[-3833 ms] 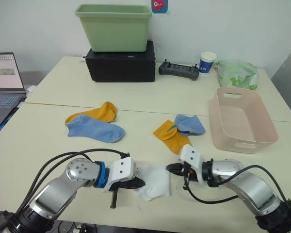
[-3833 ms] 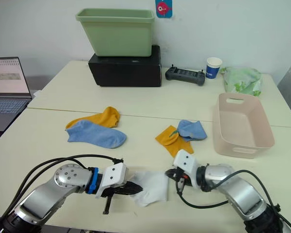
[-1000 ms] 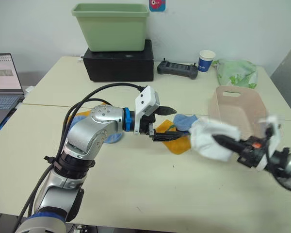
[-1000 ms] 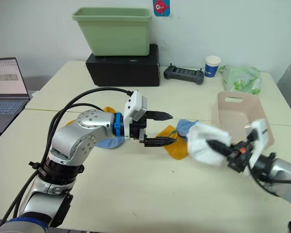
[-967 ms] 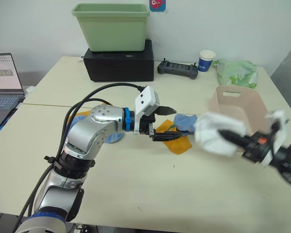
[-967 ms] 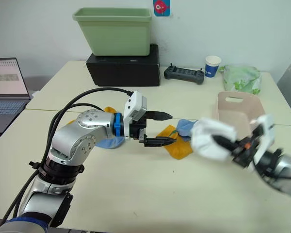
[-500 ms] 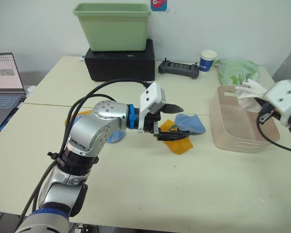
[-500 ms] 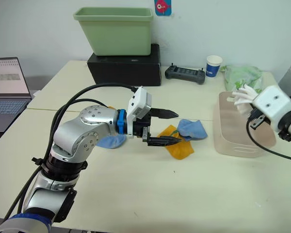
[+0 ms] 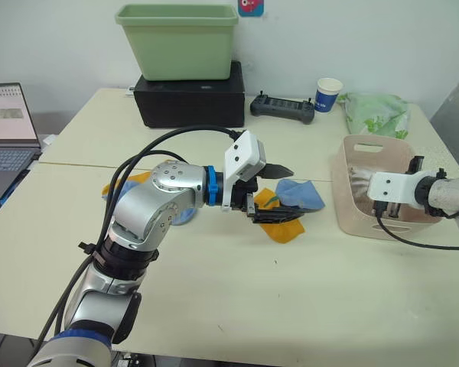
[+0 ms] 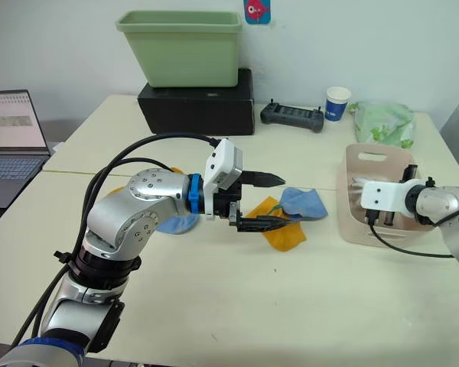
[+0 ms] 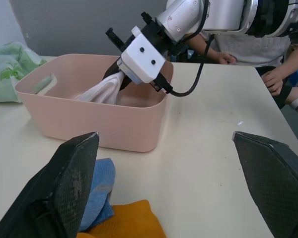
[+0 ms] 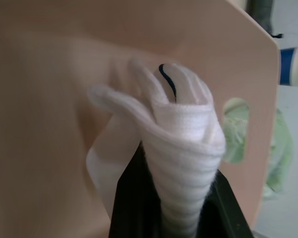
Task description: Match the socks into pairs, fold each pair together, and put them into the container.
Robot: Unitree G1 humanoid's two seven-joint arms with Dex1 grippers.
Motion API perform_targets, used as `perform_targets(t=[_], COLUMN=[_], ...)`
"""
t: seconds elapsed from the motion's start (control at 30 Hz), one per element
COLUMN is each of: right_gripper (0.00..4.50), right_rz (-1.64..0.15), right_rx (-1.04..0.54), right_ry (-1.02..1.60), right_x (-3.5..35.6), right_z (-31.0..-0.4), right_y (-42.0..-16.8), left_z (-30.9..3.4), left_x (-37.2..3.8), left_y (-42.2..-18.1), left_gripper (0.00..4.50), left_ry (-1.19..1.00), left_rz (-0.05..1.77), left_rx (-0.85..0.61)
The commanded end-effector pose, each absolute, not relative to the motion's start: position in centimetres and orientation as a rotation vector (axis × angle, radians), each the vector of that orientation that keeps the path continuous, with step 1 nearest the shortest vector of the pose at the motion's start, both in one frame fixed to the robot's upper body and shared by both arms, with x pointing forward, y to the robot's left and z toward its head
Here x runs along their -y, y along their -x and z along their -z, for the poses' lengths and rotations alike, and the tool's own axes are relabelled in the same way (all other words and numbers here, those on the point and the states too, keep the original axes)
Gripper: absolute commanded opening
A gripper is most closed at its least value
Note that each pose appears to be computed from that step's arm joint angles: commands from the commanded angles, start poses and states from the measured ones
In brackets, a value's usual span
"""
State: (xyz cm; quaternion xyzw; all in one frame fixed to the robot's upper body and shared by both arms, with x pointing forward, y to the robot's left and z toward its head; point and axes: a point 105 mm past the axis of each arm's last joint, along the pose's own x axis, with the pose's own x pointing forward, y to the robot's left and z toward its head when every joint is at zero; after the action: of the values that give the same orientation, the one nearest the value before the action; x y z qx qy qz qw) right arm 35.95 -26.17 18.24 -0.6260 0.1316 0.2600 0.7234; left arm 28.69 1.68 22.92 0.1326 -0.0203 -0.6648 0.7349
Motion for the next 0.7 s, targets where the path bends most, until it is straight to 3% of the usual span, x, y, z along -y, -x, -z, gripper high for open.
perform_targets(t=[0.03,0.3,0.5,0.7], right_gripper=[1.61,4.41,4.48,4.48], right_rz=[-0.555,-0.685,-0.74,-0.462], right_rx=[-0.282,-0.358,-0.308,-0.219], right_ry=[1.338,1.254,1.075,1.193], right_x=[26.4,26.0,24.8,27.2], right_z=[-21.1,-23.5,-26.5,-27.4], right_y=[-36.0,-33.9,-32.0,-35.9], left_z=[-23.6,-23.2,-23.1,-22.9], left_x=[-1.4,-1.4,-1.7,-1.4], left_y=[-28.3,-28.5,-28.7,-28.6], left_gripper=[4.5,4.5,4.5,4.5], left_ry=[-0.316,-0.33,-0.337,-0.334], left_rz=[1.465,1.463,1.45,1.458], left_rx=[0.09,0.084,0.084,0.087])
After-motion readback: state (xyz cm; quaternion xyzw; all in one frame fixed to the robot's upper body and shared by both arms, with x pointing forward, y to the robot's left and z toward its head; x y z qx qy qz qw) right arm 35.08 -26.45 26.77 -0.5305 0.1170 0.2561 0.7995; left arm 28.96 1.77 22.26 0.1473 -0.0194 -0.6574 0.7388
